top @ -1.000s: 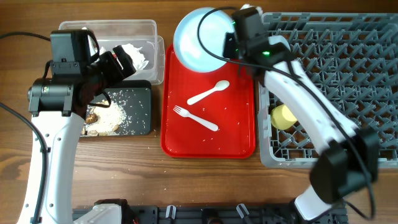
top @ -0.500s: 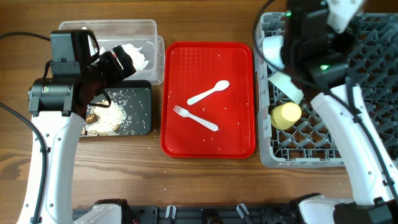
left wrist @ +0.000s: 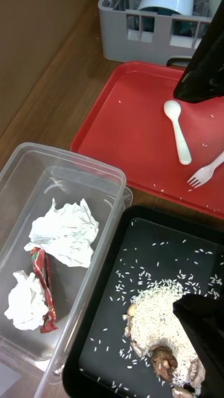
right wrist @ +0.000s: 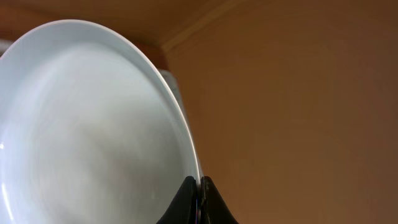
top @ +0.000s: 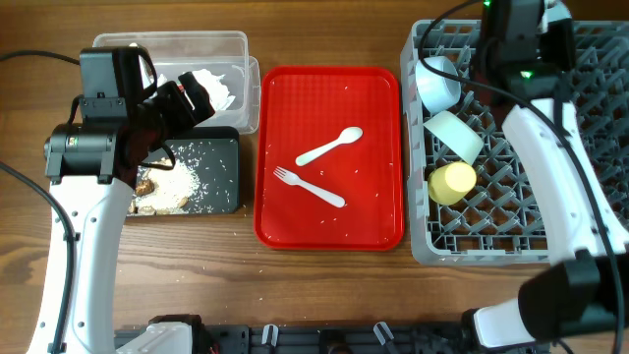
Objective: Sort waste into correct bins and load items into the dishwasher rack
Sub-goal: 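Lift the light-blue plate and stand it upright in the rack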
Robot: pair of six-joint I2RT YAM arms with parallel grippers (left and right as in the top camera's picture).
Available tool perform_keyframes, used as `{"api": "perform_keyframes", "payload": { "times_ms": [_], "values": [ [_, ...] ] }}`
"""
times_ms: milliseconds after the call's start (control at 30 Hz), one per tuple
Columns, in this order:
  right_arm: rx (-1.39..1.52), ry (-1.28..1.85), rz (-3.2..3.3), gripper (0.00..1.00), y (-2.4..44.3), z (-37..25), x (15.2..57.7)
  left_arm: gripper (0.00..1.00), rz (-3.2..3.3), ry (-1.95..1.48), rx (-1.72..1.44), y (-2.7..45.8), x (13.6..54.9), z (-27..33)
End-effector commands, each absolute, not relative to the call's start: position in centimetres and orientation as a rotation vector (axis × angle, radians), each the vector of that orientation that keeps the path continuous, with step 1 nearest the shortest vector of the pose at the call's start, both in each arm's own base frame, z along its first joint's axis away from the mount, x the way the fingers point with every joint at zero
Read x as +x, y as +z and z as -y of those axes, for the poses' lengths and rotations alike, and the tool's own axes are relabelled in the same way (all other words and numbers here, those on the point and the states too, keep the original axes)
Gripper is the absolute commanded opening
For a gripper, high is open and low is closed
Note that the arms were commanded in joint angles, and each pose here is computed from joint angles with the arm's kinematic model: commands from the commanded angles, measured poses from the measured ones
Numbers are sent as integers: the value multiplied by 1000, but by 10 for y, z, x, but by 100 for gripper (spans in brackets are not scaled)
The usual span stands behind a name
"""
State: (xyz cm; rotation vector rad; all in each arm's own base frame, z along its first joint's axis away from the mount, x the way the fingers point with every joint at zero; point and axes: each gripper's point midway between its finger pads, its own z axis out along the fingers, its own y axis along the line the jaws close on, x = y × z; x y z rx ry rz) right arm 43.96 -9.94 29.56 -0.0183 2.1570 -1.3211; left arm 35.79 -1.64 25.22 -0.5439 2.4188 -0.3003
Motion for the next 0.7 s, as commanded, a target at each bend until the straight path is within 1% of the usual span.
{"api": "perform_keyframes", "payload": {
  "times_ms": [0,167,200,233,267,300,333,400,467,567,633,667],
  "values": [
    [-156,-1371,-2217,4,265,98,456,100,-2388,-282,-528,263,360,13],
    [-212,-1373,-2246,4,238,94,473,100,-2388,-282,-528,263,360,13],
    [-227,-1335,-2253,10,234,91,476,100,-2388,-282,-528,263,360,13],
    [-232,-1282,-2258,40,230,87,480,100,-2388,-282,-528,263,360,13],
    [-211,-1247,-2251,64,230,84,482,100,-2388,-282,-528,263,360,13],
    [-172,-1211,-2238,77,231,83,484,100,-2388,-282,-528,263,360,13],
    [-135,-1155,-2219,87,234,79,487,100,-2388,-282,-528,263,360,13],
    [-143,-1076,-2205,94,241,72,490,100,-2388,-282,-528,263,360,13],
    [-106,-1031,-2174,99,256,70,489,100,-2388,-282,-528,263,360,13],
    [-82,-934,-2109,100,292,62,480,100,-2388,-282,-528,263,360,13],
    [-115,-802,-2093,100,309,45,471,100,-2388,-282,-528,263,360,13],
    [-150,-669,-2086,100,318,26,464,100,-2388,-282,-528,263,360,13]
  ]
}}
